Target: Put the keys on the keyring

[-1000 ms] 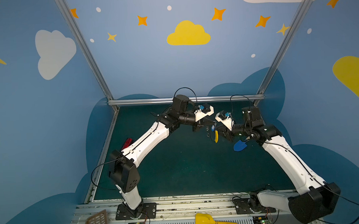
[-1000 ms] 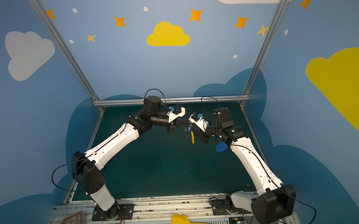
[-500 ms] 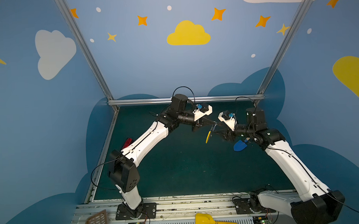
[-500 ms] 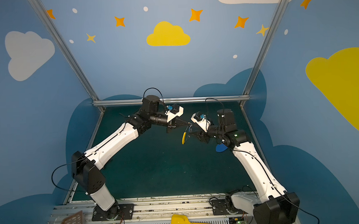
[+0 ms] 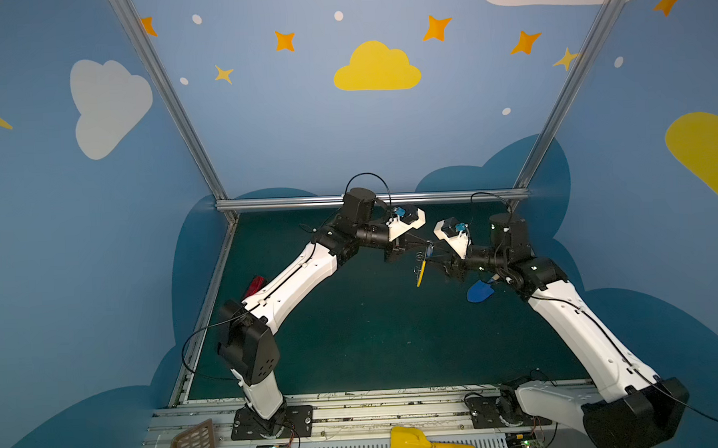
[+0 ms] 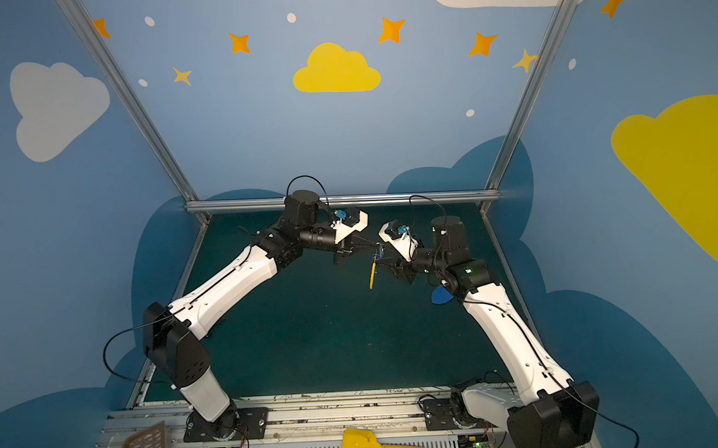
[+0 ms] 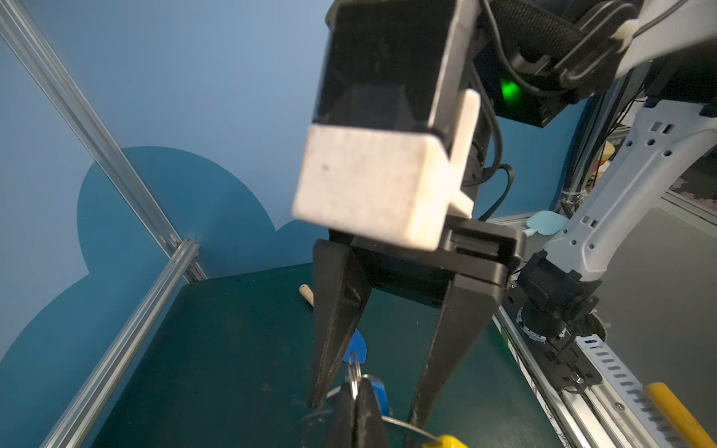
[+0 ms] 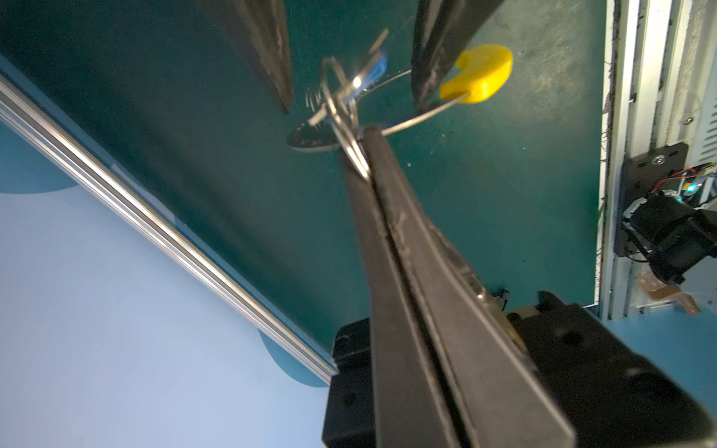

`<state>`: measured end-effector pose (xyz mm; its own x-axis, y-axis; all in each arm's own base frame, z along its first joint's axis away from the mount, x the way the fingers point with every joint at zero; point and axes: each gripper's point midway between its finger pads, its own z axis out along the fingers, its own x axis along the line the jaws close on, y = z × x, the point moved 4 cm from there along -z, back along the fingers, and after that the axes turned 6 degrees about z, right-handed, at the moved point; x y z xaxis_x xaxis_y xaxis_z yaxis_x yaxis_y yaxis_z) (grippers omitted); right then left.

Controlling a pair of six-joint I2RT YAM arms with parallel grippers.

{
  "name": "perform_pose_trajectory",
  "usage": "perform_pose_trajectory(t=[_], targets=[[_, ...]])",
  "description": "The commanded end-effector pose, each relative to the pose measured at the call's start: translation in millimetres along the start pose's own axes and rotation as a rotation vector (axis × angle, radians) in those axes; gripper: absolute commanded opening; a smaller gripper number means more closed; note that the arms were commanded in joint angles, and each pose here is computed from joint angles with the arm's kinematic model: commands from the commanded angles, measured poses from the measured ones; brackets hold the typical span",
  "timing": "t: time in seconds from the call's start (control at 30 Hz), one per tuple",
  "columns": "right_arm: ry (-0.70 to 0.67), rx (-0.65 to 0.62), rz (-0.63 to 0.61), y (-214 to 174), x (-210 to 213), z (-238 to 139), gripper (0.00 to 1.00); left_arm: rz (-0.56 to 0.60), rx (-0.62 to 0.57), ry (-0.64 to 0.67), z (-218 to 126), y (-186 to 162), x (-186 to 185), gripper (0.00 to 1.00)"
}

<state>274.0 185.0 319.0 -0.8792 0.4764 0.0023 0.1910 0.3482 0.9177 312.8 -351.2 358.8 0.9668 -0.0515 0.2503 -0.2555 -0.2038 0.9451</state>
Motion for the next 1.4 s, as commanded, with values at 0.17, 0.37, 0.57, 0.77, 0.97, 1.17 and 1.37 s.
perform_pose_trajectory(t=[0.17,0.37,0.57,0.77,0.97,1.17,1.37], targets=[[-0.142,0.005,0.011,2.2,-12.2,-0.3,0.37,0.011,0.002,0.043,-2.7,3.6,1.9,0.04],[-0.130,-0.001,-0.002,1.7,-7.9,-1.2,0.18,0.005,0.006,0.055,-3.2,3.1,3.3,0.04],[-0.130,0.019,-0.025,-1.7,-4.8,0.8,0.09,-0.013,-0.008,0.072,-5.1,8.1,6.3,0.04],[-0.166,0.033,-0.097,-1.2,-1.4,2.9,0.01,-0.050,-0.045,0.090,-5.3,13.3,9.4,0.04],[-0.228,0.056,-0.153,-7.1,-2.5,4.3,0.00,-0.073,-0.090,0.103,-5.5,16.5,10.6,0.04],[-0.216,0.034,-0.186,-4.6,2.0,5.5,0.02,-0.090,-0.128,0.108,-3.6,18.0,12.9,0.04],[-0.210,0.016,-0.203,-1.5,4.0,5.0,0.03,-0.115,-0.171,0.082,-0.2,18.6,12.5,0.04]])
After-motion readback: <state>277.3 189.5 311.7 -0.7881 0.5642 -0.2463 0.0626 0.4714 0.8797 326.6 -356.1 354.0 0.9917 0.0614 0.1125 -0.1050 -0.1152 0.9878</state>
